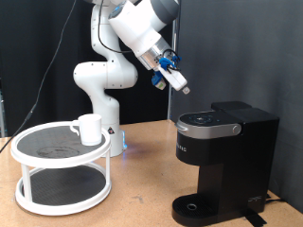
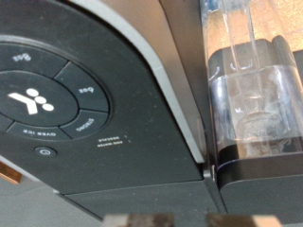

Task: Make a cup of coffee with the keurig machine

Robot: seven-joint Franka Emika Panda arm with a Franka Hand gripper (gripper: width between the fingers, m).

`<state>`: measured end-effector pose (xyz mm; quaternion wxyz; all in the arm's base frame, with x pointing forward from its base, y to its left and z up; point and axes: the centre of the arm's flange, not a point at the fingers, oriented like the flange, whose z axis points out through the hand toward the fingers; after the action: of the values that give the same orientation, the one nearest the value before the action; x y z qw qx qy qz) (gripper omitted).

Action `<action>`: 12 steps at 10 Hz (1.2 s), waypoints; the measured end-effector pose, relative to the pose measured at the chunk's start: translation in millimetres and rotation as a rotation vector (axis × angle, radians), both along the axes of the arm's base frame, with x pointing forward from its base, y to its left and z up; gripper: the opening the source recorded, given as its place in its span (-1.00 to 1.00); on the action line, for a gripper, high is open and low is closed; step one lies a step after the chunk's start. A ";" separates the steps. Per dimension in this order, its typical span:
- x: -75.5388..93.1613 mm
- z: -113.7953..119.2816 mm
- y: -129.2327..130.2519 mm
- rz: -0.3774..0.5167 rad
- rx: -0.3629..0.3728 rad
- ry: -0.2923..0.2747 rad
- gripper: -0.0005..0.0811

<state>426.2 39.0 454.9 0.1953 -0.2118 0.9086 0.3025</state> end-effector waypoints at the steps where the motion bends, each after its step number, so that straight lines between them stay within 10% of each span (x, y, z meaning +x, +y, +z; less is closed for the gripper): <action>1: -2.1 -2.7 1.5 0.022 0.008 0.011 -0.99; 8: -63.5 -12.6 -26.2 -0.271 0.172 0.013 -0.99; 12: -80.3 -17.3 -33.2 -0.193 0.131 0.061 -0.99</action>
<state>345.9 5.8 437.5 0.2092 -0.1010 0.9085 0.3475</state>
